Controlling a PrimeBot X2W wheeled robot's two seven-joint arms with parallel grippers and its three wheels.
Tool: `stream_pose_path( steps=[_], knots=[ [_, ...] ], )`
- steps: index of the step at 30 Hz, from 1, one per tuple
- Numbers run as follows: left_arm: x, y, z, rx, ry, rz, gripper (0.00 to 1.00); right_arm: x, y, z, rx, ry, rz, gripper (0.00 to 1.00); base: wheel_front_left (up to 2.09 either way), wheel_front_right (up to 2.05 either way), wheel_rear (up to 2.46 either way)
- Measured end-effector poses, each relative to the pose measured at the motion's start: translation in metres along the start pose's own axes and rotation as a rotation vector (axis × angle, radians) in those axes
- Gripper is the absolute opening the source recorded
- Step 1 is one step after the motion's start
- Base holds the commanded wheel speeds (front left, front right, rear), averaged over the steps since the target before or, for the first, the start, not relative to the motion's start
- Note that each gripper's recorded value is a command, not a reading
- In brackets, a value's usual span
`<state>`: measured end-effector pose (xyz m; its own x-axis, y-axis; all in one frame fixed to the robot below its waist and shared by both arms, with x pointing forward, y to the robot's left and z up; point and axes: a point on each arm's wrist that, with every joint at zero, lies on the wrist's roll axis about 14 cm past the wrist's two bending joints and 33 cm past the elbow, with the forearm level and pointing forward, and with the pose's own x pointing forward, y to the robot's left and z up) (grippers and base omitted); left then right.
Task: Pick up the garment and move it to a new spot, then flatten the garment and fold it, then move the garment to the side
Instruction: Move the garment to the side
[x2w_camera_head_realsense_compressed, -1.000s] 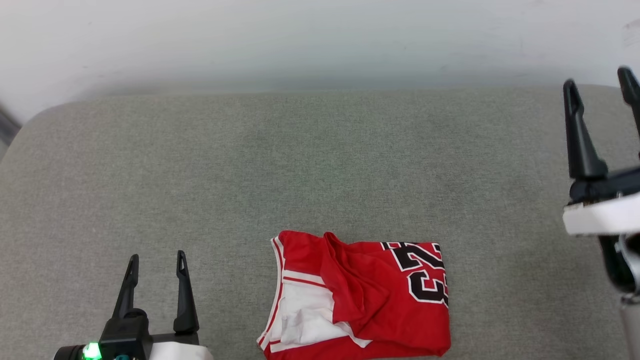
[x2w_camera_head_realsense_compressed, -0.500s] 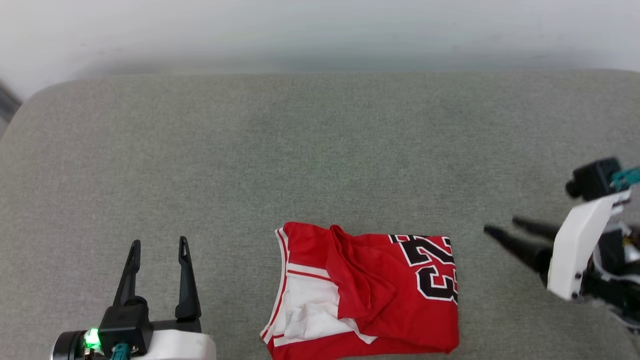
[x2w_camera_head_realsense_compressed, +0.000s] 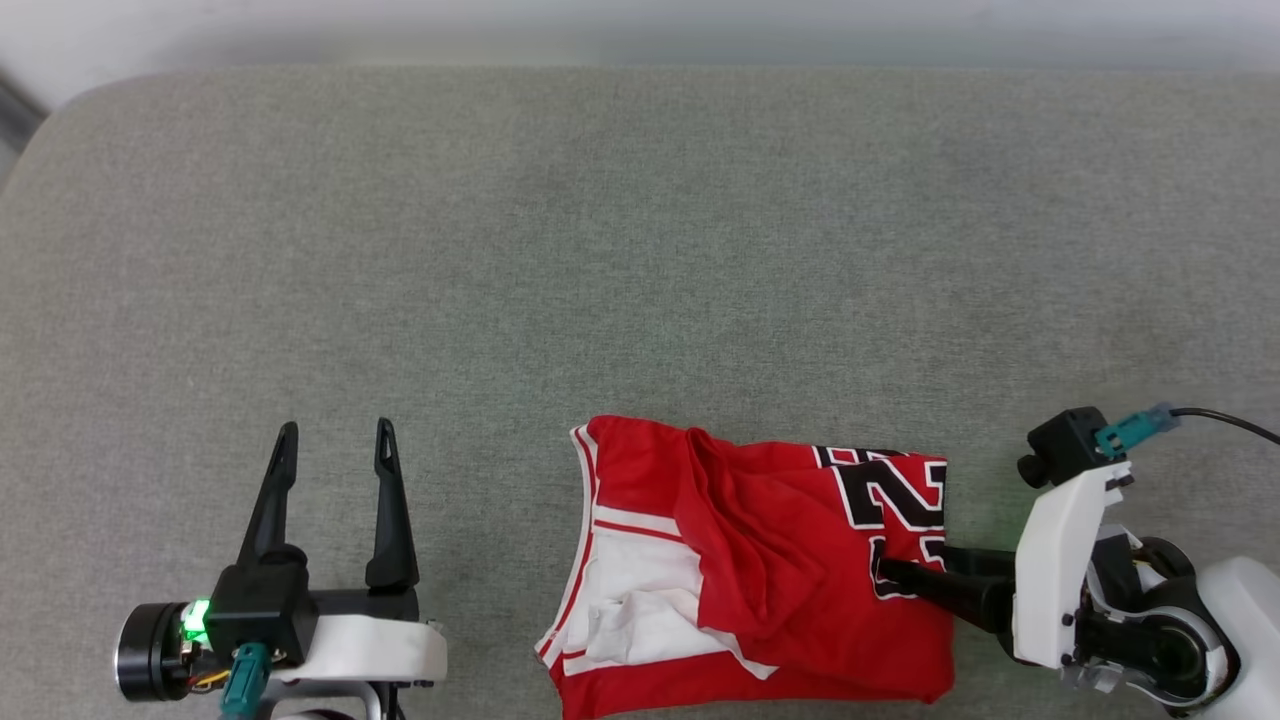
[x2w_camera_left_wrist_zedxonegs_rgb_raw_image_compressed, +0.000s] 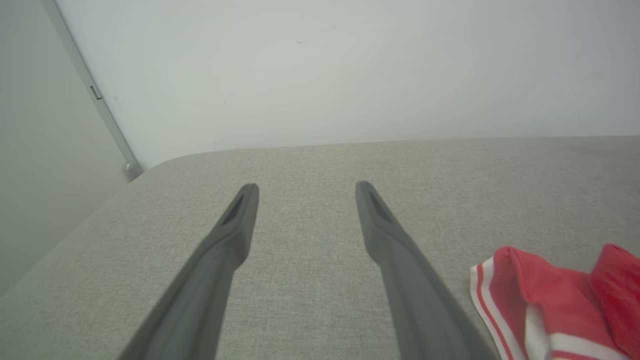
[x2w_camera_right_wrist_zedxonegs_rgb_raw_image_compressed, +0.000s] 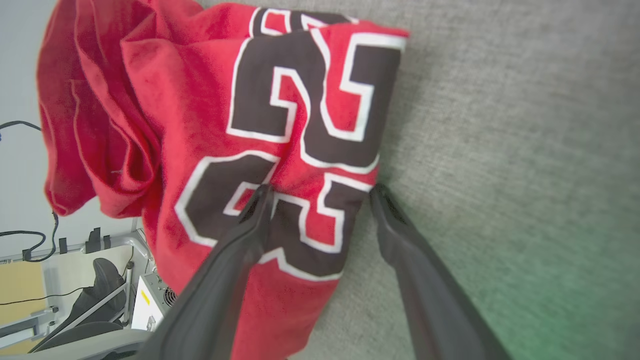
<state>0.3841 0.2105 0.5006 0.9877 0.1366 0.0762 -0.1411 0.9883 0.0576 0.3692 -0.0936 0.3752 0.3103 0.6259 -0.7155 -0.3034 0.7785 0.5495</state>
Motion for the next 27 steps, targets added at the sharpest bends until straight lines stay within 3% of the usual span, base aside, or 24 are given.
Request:
stream_pose_path(
  steps=[9,10,11,20,27],
  knots=[
    [0.003,0.005,-0.007,0.010,0.021,0.012,1.00,0.027,0.002,-0.011,-0.082,0.073,0.001,1.00,0.00,0.00,0.00],
    [0.002,0.005,-0.007,0.010,0.022,0.013,1.00,0.028,0.003,-0.011,-0.092,0.066,0.001,0.35,0.00,0.00,0.00],
    [0.002,0.005,-0.007,0.009,0.021,0.014,1.00,0.028,0.004,-0.010,-0.100,0.059,0.000,0.00,0.00,0.00,0.00],
    [-0.013,0.011,0.004,0.006,0.000,0.035,1.00,0.014,0.032,0.012,-0.251,-0.047,0.023,0.00,0.00,0.00,0.00],
    [-0.015,0.000,0.008,-0.007,-0.014,0.004,1.00,-0.037,0.047,0.059,-0.425,-0.207,-0.014,0.00,0.00,0.00,0.00]
  ],
)
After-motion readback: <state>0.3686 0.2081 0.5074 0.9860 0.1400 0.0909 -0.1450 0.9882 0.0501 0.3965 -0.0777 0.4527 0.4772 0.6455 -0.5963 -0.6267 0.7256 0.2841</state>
